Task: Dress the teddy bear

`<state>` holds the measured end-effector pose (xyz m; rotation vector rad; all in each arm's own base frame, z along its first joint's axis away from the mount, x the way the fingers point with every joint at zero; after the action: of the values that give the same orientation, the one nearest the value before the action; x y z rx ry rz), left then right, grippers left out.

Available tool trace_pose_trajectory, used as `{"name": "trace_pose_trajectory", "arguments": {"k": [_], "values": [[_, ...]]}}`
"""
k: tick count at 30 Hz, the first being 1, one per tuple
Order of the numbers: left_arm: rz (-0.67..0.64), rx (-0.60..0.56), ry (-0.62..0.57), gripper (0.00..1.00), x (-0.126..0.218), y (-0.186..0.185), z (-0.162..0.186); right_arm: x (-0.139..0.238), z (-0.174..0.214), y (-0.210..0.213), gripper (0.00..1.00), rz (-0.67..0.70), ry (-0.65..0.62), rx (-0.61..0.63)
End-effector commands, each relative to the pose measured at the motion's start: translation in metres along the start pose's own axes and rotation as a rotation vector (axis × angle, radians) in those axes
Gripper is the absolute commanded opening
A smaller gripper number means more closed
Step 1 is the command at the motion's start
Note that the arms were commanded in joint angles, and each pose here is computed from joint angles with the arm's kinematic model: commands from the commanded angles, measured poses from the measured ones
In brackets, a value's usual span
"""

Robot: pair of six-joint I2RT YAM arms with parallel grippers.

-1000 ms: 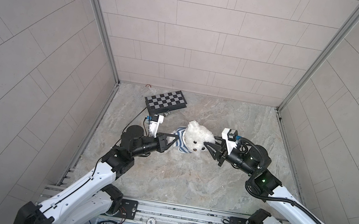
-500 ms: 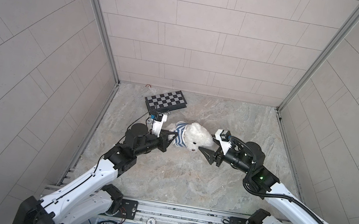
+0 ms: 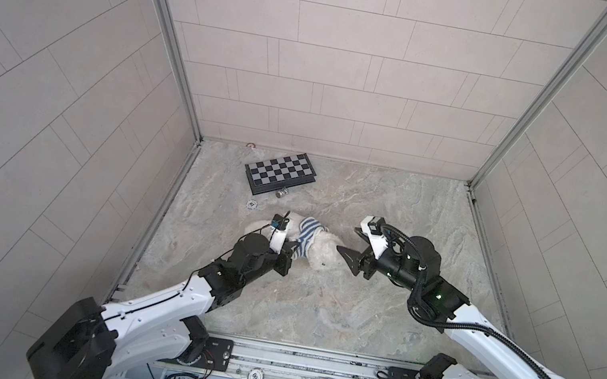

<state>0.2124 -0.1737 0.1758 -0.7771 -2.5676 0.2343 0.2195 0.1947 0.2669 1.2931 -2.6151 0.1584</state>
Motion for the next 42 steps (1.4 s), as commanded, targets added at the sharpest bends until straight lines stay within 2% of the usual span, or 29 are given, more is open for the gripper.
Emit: {"name": "trace_pose_trajectory", "arguments": {"k": [1, 5, 13, 20, 24, 29, 33, 36, 42], "values": [[-0.012, -0.004, -0.081, 0.0, 0.001, -0.006, -0.004, 0.005, 0.006, -0.004, 0.77, 0.051, 0.019, -0.083], [-0.022, -0.003, -0.017, 0.0, 0.001, -0.013, 0.018, 0.003, 0.017, -0.009, 0.77, 0.101, 0.088, -0.187], [-0.061, 0.088, 0.129, 0.23, 0.004, -0.013, 0.039, -0.006, 0.049, -0.006, 0.8, 0.08, 0.215, -0.305], [-0.017, 0.22, 0.208, 0.49, 0.013, -0.015, 0.057, -0.021, 0.077, -0.004, 0.81, 0.066, 0.276, -0.352], [0.005, 0.278, 0.222, 0.58, 0.028, -0.014, 0.06, -0.033, 0.09, -0.003, 0.81, 0.056, 0.315, -0.381], [-0.007, 0.275, 0.238, 0.65, 0.046, -0.014, 0.049, -0.046, 0.092, 0.006, 0.82, 0.006, 0.313, -0.369], [0.02, 0.328, 0.247, 0.65, 0.045, -0.018, 0.03, -0.056, 0.1, 0.013, 0.83, -0.024, 0.363, -0.365], [0.024, 0.374, 0.27, 0.58, 0.04, -0.017, 0.021, -0.059, 0.107, 0.022, 0.85, -0.045, 0.396, -0.362], [-0.018, 0.382, 0.285, 0.43, 0.033, -0.009, 0.02, -0.06, 0.117, 0.031, 0.88, -0.035, 0.445, -0.351]]}}
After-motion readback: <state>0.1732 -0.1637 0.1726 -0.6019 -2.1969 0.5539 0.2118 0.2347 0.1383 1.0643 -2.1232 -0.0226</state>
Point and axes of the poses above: each gripper's point midway between its finger pads, its own x axis back along the fingers, its own y axis along the line the jaws close on, z = x × y, the point moved 7 cm from there along x, back along the fingers, and after that the axes turned 4 degrees about x, right-handed, at the moved point
